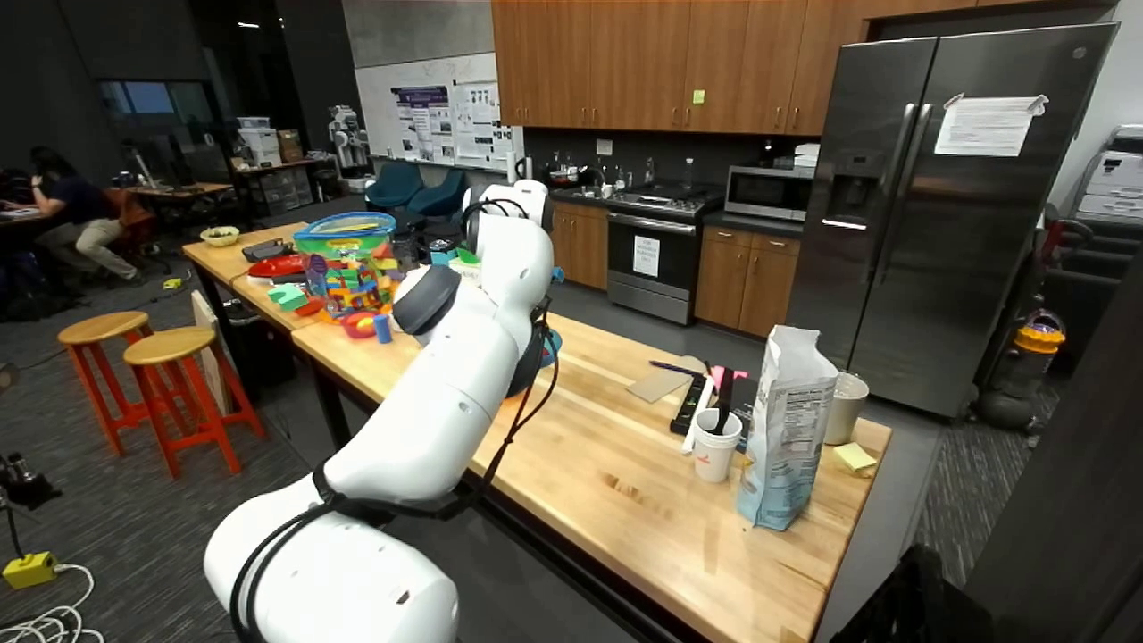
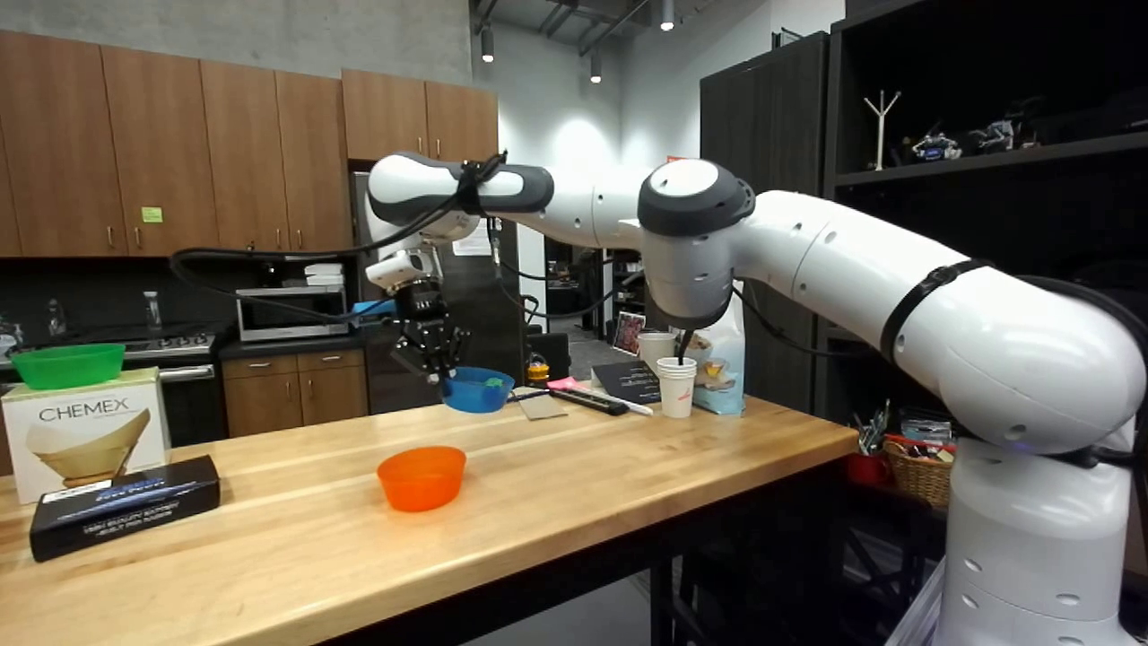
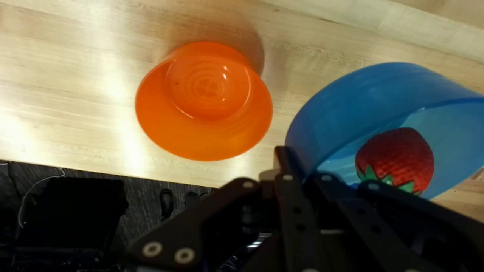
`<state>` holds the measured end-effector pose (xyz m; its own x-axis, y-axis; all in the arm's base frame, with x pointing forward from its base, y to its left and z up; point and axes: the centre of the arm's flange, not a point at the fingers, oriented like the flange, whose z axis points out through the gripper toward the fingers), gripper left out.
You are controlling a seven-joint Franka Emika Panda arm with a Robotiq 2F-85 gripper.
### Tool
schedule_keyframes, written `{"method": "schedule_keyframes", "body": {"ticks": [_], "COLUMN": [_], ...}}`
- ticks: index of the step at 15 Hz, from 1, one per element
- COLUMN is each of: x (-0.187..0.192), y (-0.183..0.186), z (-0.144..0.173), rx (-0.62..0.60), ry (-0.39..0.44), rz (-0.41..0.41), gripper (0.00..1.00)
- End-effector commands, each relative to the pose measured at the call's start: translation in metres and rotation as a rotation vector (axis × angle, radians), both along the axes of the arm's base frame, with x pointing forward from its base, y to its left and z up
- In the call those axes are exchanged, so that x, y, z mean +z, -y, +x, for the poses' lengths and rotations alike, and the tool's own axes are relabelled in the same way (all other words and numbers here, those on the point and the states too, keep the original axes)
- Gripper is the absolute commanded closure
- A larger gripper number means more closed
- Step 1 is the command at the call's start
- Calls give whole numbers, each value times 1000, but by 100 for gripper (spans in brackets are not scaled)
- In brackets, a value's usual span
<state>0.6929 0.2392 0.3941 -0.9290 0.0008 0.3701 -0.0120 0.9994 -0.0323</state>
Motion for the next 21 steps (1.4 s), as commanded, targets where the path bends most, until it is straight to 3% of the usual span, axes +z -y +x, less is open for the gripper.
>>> {"method": "schedule_keyframes", "body": {"ticks": [1, 8, 9, 16, 21], "x": [18, 26, 14, 16, 12], "y": [17, 9, 5, -2, -23], "z": [36, 19, -8, -16, -21], "rx": [19, 165, 102, 146, 268], "ry": [32, 71, 69, 74, 70], "rz": [-7, -71, -66, -72, 4], "gripper": [99, 99, 96, 99, 99]}}
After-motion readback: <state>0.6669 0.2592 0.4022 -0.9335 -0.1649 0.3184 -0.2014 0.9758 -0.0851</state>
